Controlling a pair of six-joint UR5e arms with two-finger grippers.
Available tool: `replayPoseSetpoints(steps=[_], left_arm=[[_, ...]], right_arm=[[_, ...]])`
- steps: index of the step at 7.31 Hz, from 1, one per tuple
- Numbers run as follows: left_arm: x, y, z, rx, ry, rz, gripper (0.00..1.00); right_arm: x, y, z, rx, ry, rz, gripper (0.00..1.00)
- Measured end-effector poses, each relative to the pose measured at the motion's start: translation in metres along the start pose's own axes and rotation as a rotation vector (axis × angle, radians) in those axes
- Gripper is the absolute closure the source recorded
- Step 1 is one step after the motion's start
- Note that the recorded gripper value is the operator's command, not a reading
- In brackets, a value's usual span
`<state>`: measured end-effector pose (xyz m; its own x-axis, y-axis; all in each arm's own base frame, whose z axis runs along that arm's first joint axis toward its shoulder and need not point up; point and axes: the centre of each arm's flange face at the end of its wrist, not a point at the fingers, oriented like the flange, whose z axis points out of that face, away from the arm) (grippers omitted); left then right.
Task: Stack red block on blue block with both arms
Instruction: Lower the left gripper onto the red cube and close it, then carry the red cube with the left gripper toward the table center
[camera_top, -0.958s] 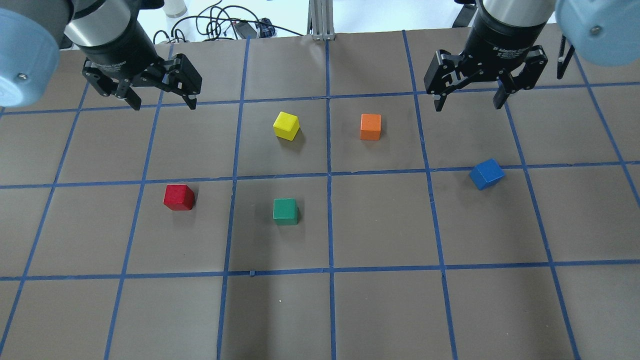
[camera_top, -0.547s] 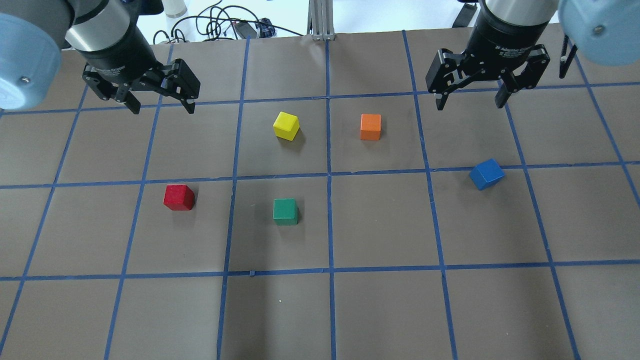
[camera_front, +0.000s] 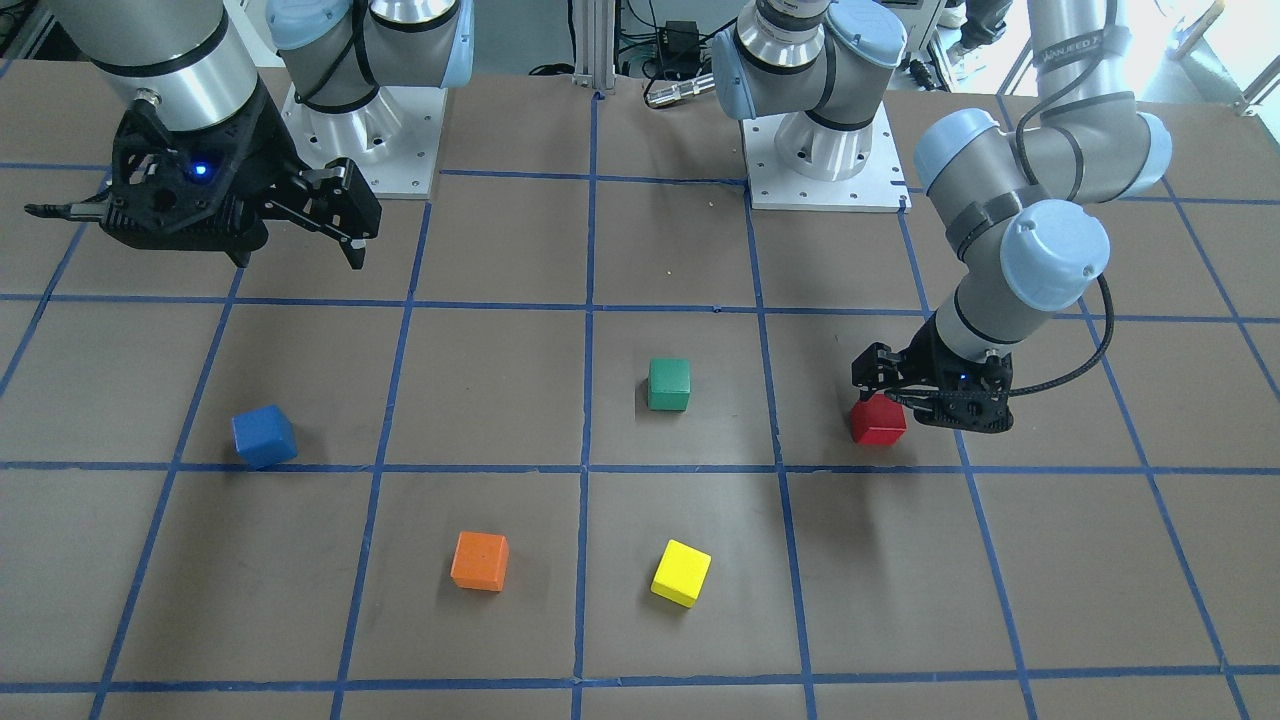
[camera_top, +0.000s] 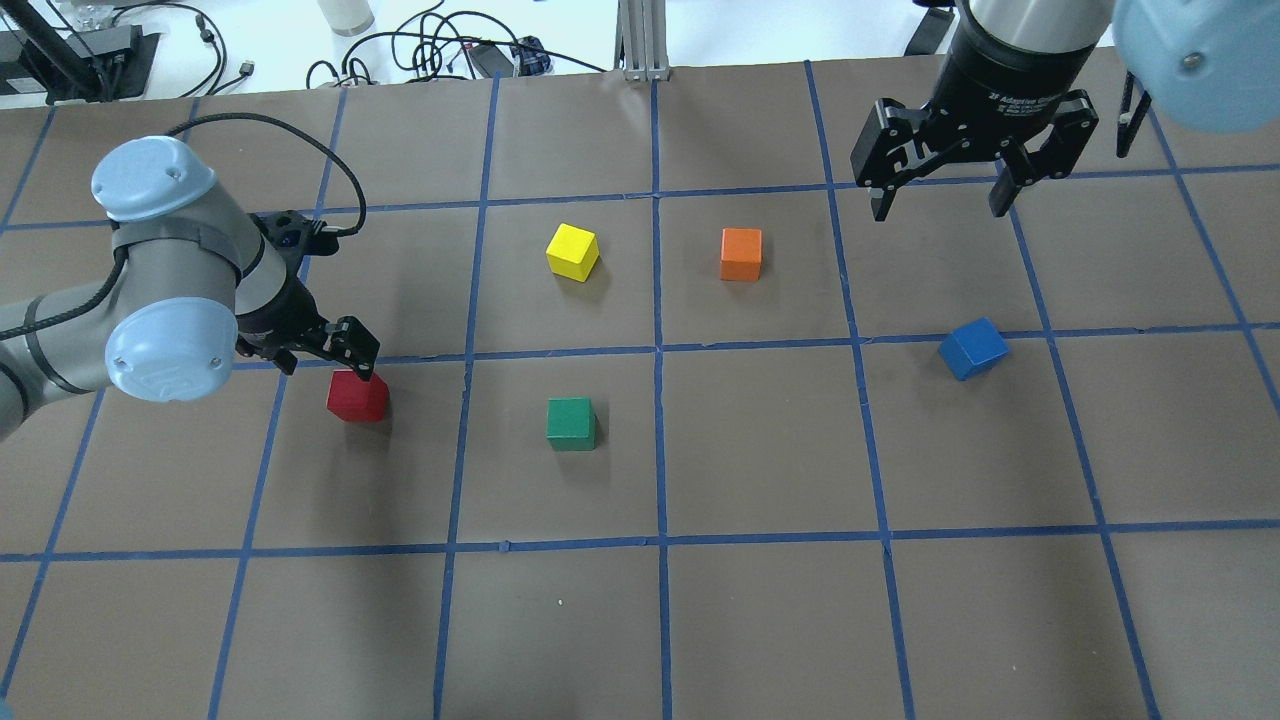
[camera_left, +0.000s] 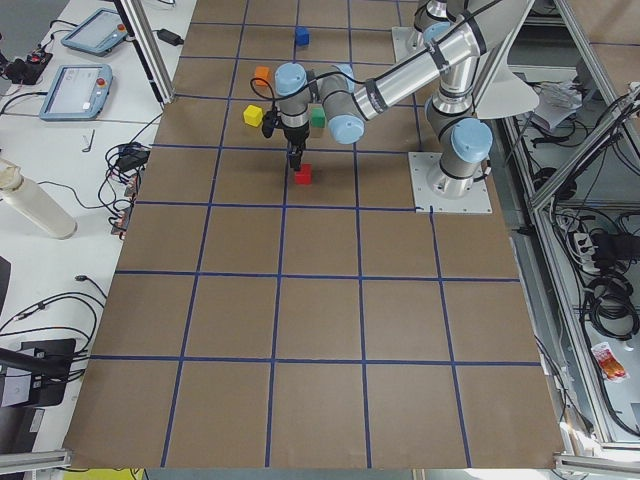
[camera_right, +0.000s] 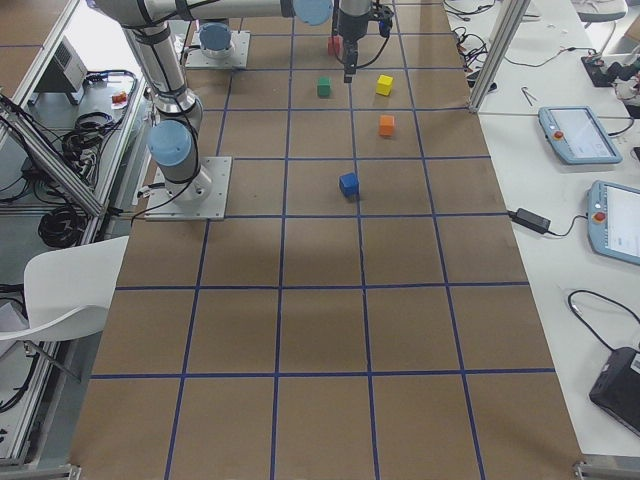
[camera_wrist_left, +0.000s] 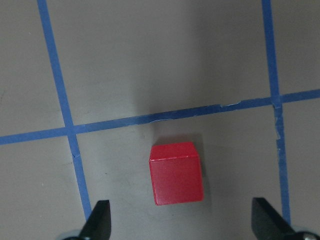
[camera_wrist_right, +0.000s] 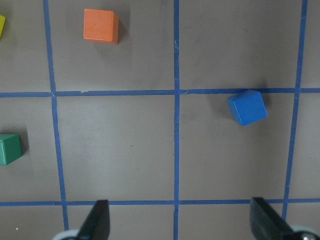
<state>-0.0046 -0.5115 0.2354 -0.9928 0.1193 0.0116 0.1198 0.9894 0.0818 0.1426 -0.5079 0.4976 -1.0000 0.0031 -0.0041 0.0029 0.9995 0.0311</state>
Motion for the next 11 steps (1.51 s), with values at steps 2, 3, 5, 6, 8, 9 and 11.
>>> replayPoseSetpoints(steps=[2,3,5,6,8,9,11], left_arm=[[0.000,0.000,0.030,-0.023,0.009,-0.016,0.48],[-0.001,0.000,0.039,-0.022,0.008,-0.018,0.70],[-0.003,-0.003,0.037,-0.013,-0.018,-0.031,0.88],[-0.006,-0.009,0.021,0.001,-0.060,-0.032,0.94],[0.023,-0.035,-0.035,0.027,-0.095,-0.036,0.95],[0.067,-0.050,-0.058,0.057,-0.087,-0.049,0.95],[0.165,-0.066,-0.075,0.094,-0.001,-0.048,0.95]], right_arm=[[0.000,0.000,0.000,0.000,0.000,0.000,0.00],[0.000,0.000,0.000,-0.001,0.001,0.001,0.00],[0.000,0.000,0.000,-0.003,0.001,0.001,0.00],[0.000,0.001,0.000,-0.002,0.002,0.001,0.00],[0.000,0.002,0.000,-0.003,0.002,0.001,0.00],[0.000,0.002,0.001,-0.004,0.002,0.001,0.00],[0.000,0.002,0.001,-0.005,0.002,0.001,0.00]])
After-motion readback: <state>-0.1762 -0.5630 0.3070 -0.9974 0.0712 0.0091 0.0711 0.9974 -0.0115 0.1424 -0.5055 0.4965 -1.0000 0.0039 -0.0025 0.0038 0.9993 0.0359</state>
